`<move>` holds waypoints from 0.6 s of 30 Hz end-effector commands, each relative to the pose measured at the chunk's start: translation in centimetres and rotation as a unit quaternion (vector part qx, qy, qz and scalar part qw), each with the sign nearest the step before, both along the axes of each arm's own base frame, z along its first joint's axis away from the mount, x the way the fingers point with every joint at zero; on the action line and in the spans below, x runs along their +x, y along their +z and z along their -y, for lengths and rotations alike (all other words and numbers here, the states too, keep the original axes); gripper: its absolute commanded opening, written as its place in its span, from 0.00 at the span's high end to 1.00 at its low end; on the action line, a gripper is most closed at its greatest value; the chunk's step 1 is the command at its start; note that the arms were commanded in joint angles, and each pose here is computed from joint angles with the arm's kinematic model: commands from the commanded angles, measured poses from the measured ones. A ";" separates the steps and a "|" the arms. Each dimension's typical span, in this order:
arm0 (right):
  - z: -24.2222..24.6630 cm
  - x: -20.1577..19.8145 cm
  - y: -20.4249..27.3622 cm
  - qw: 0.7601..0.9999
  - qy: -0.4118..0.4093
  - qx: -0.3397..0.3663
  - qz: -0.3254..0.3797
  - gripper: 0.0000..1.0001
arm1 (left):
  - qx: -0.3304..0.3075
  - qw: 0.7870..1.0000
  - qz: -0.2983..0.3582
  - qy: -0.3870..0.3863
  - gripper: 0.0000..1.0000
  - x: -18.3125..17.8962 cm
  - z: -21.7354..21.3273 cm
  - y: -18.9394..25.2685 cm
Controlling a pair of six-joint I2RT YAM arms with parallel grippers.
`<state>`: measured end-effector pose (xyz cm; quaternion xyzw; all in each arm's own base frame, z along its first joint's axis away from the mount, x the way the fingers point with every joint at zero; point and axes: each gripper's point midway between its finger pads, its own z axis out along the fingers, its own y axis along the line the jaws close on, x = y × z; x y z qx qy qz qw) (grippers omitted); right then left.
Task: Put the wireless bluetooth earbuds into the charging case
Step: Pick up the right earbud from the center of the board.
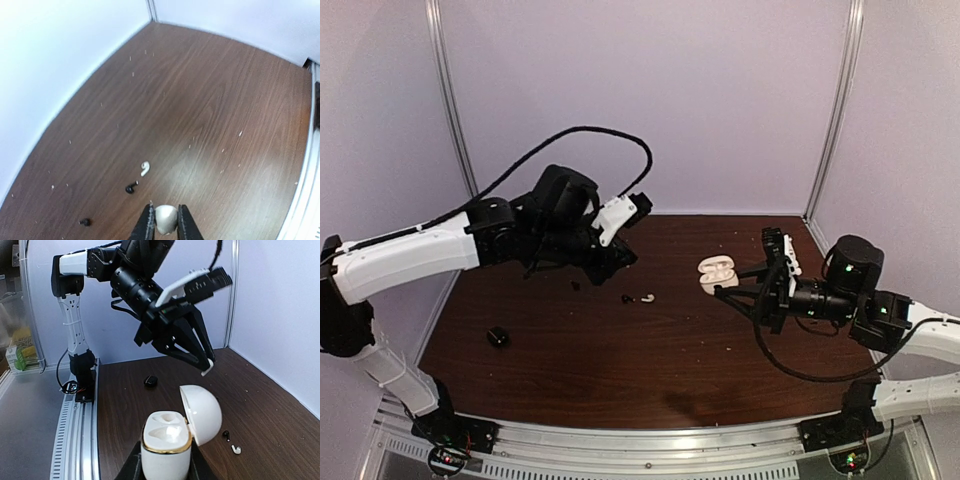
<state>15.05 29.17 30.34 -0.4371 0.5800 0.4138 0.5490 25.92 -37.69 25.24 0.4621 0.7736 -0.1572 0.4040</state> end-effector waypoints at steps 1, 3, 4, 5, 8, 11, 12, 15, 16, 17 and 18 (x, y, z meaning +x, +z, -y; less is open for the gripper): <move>-0.2 0.4 3.0 0.995 -0.011 0.070 0.065 1.00 | -0.151 0.982 0.105 -0.045 0.87 -1.2 1.0 9.1; -0.5 0.7 3.0 0.994 -0.013 0.074 0.076 1.00 | -0.188 0.971 0.128 -0.075 0.87 -2.9 0.9 11.4; -0.7 0.8 3.2 0.994 -0.011 0.077 0.082 1.00 | -0.204 0.965 0.143 -0.085 0.87 -3.8 0.8 12.5; -0.9 0.8 3.2 0.993 -0.008 0.080 0.087 1.00 | -0.218 0.959 0.153 -0.100 0.87 -4.7 0.8 13.4; -1.5 0.8 3.1 0.991 0.001 0.087 0.099 1.00 | -0.252 0.942 0.178 -0.134 0.87 -7.1 1.1 15.6; -1.6 0.8 3.3 0.988 0.001 0.101 0.116 1.00 | -0.284 0.925 0.194 -0.161 0.88 -8.9 1.3 17.3; -1.6 0.9 3.4 0.987 -0.001 0.104 0.120 1.00 | -0.292 0.920 0.197 -0.171 0.88 -9.4 1.5 17.5; -1.6 0.9 3.5 0.984 -0.004 0.115 0.133 1.00 | -0.308 0.909 0.204 -0.192 0.89 -10.7 2.1 17.8; -1.6 0.8 3.7 0.983 -0.004 0.121 0.137 1.00 | -0.309 0.908 0.206 -0.197 0.90 -11.0 2.3 17.8; -1.6 0.8 3.9 0.982 -0.005 0.125 0.140 1.00 | -0.308 0.907 0.208 -0.198 0.90 -11.1 2.7 17.7; -1.6 0.8 4.0 0.981 -0.005 0.129 0.142 1.00 | -0.308 0.905 0.210 -0.203 0.91 -11.4 3.0 17.7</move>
